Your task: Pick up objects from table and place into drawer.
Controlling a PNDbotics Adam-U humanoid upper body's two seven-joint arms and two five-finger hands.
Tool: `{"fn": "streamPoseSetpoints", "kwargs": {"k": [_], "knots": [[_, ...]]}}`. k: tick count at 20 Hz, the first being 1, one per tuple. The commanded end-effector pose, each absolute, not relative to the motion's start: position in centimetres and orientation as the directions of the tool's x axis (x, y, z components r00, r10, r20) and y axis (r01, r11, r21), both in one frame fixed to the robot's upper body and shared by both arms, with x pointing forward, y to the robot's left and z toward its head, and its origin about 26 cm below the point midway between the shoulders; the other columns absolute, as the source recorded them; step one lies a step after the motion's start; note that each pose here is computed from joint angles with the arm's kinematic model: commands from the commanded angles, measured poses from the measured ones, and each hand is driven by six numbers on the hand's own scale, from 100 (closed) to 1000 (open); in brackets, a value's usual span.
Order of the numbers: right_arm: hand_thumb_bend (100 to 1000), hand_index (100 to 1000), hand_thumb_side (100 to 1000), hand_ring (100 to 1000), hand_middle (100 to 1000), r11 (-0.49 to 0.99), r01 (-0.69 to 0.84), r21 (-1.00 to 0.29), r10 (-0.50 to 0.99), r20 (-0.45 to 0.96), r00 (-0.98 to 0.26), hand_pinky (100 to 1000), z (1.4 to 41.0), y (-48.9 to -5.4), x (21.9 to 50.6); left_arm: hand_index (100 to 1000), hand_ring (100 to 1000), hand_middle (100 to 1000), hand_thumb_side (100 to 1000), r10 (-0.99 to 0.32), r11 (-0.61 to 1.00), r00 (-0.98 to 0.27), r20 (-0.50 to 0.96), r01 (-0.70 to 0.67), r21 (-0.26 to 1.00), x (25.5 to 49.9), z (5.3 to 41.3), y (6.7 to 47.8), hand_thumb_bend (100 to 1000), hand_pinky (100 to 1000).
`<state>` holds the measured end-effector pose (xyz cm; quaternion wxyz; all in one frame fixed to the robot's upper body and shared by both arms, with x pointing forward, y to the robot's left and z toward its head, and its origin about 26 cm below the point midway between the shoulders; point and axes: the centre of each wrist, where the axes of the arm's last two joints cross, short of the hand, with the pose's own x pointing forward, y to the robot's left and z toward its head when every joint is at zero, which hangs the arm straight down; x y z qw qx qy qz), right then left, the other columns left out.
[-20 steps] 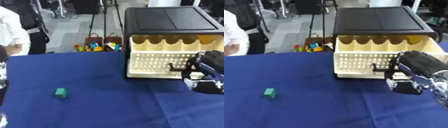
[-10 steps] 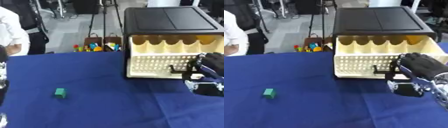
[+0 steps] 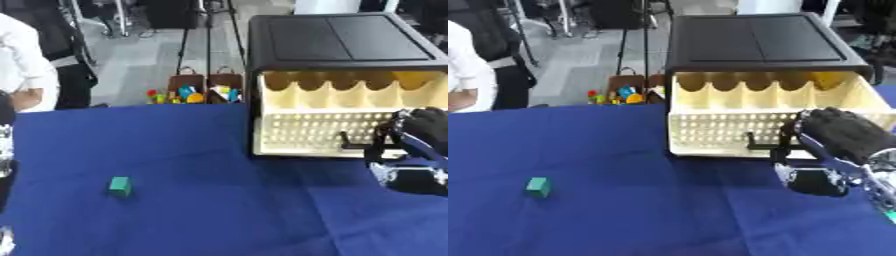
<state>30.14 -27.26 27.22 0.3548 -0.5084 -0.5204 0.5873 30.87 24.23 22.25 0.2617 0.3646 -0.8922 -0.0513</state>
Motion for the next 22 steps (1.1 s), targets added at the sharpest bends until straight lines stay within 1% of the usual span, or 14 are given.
{"fn": "streamPoseSetpoints", "kwargs": {"k": [1, 8, 9, 10, 12, 13, 17, 21, 22], "knots": [[100, 526, 394, 190, 317, -0.224, 0.134, -0.965, 0.939, -0.250, -0.237, 100, 28.0, -27.5, 29.8, 914, 967, 851, 1000, -0.683, 0.724, -0.604, 0.412, -0.634, 0.271, 30.7, 22.9, 24.5, 334, 791], [100, 525, 399, 190, 317, -0.224, 0.148, -0.963, 0.935, -0.255, -0.244, 100, 28.1, -27.4, 29.8, 914, 968, 851, 1000, -0.683, 0.723, -0.603, 0.411, -0.635, 0.270, 30.7, 22.9, 24.5, 330, 791], [100, 545, 401, 191, 317, -0.224, 0.153, -0.962, 0.935, -0.257, -0.246, 100, 28.1, -27.4, 29.8, 914, 968, 851, 1000, -0.683, 0.724, -0.603, 0.412, -0.635, 0.270, 30.7, 22.9, 24.5, 330, 791], [100, 589, 405, 192, 318, -0.225, 0.160, -0.961, 0.934, -0.259, -0.246, 100, 28.3, -27.4, 29.8, 914, 968, 851, 1000, -0.683, 0.724, -0.603, 0.412, -0.635, 0.271, 30.7, 22.8, 24.5, 329, 791], [100, 620, 432, 195, 321, -0.231, 0.177, -0.957, 0.931, -0.270, -0.245, 100, 28.7, -27.3, 29.8, 914, 968, 851, 1000, -0.683, 0.724, -0.603, 0.412, -0.633, 0.272, 30.7, 22.8, 24.5, 330, 791], [100, 631, 417, 197, 321, -0.233, 0.182, -0.955, 0.930, -0.274, -0.243, 100, 28.9, -27.3, 29.8, 914, 968, 851, 1000, -0.683, 0.724, -0.603, 0.412, -0.633, 0.273, 30.7, 22.8, 24.5, 330, 791], [100, 648, 449, 204, 325, -0.250, 0.200, -0.947, 0.925, -0.295, -0.239, 100, 29.6, -27.4, 29.7, 914, 968, 852, 1000, -0.685, 0.723, -0.602, 0.411, -0.633, 0.277, 30.7, 22.8, 24.6, 330, 791], [179, 671, 474, 211, 333, -0.266, 0.200, -0.943, 0.920, -0.310, -0.241, 100, 29.6, -27.5, 29.7, 914, 968, 852, 1000, -0.685, 0.723, -0.601, 0.412, -0.633, 0.278, 30.6, 22.8, 24.6, 328, 790], [179, 671, 474, 211, 333, -0.270, 0.198, -0.942, 0.918, -0.314, -0.241, 100, 29.6, -27.5, 29.7, 914, 968, 852, 1000, -0.685, 0.723, -0.601, 0.411, -0.633, 0.279, 30.6, 22.8, 24.6, 328, 790]]}}
